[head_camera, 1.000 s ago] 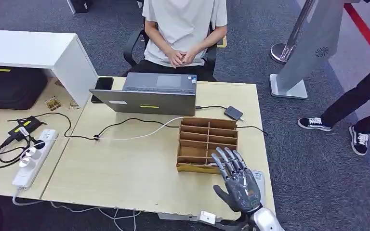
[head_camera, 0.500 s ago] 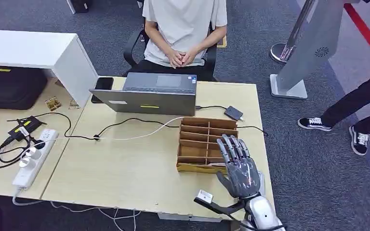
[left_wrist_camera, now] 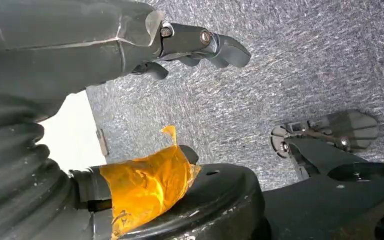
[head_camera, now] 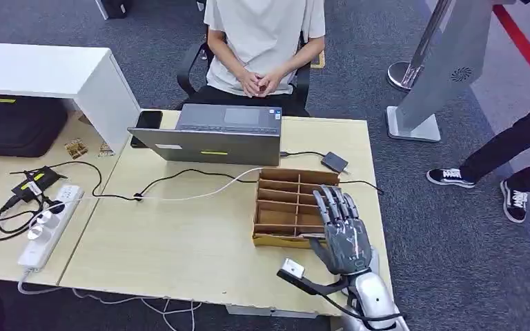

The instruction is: Pass the card to the sensor for recognition and then transmit it.

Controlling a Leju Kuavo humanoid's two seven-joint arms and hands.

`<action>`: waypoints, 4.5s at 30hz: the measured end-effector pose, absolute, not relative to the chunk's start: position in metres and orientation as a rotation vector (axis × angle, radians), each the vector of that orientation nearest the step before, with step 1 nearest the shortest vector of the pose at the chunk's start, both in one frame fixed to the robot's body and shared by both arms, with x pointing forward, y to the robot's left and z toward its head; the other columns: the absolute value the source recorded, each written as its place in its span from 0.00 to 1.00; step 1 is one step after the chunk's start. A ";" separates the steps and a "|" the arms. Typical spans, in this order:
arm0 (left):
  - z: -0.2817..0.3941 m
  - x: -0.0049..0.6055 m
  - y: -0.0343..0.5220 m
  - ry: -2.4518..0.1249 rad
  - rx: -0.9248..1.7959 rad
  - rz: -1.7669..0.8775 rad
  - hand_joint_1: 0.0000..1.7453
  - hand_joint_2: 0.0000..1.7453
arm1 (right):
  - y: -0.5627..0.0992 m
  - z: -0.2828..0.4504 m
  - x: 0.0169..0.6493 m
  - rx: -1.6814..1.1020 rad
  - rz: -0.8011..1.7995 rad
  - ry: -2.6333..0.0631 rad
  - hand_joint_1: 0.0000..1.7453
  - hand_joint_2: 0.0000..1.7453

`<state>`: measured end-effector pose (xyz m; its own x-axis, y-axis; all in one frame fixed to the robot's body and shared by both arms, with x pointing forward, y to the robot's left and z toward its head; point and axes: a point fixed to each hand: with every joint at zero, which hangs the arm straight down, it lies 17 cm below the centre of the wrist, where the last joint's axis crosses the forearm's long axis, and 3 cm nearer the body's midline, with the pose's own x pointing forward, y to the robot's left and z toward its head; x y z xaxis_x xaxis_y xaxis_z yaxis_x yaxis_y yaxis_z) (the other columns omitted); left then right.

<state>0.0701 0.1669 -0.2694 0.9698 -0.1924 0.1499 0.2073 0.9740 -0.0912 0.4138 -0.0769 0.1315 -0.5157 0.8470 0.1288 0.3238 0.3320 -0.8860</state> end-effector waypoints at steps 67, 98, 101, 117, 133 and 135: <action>-0.269 0.069 0.166 -0.141 -0.113 -0.249 0.00 1.00 | -0.083 0.145 0.456 -0.756 0.929 -2.011 1.00 1.00; -0.264 0.085 0.159 -0.132 -0.119 -0.460 0.00 1.00 | -0.086 0.325 0.574 -1.301 0.995 -2.075 1.00 1.00; -0.263 0.088 0.158 -0.136 -0.121 -0.470 0.00 1.00 | -0.086 0.321 0.581 -1.309 1.013 -2.046 1.00 1.00; -0.262 0.091 0.153 -0.149 -0.131 -0.469 0.00 1.00 | -0.082 0.293 0.586 -1.343 1.118 -1.970 0.00 1.00; -0.265 0.085 0.159 -0.153 -0.126 -0.410 0.00 1.00 | -0.278 0.265 0.626 -1.771 1.179 -1.483 0.00 1.00; -0.265 0.083 0.160 -0.150 -0.125 -0.405 0.00 1.00 | -0.315 0.260 0.626 -1.809 1.180 -1.396 0.00 1.00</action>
<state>0.0828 0.1599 -0.2653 0.9081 -0.3827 0.1701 0.4011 0.9115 -0.0905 0.6263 -0.3150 0.2600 0.0698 0.9509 -0.3016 0.4557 -0.2993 -0.8383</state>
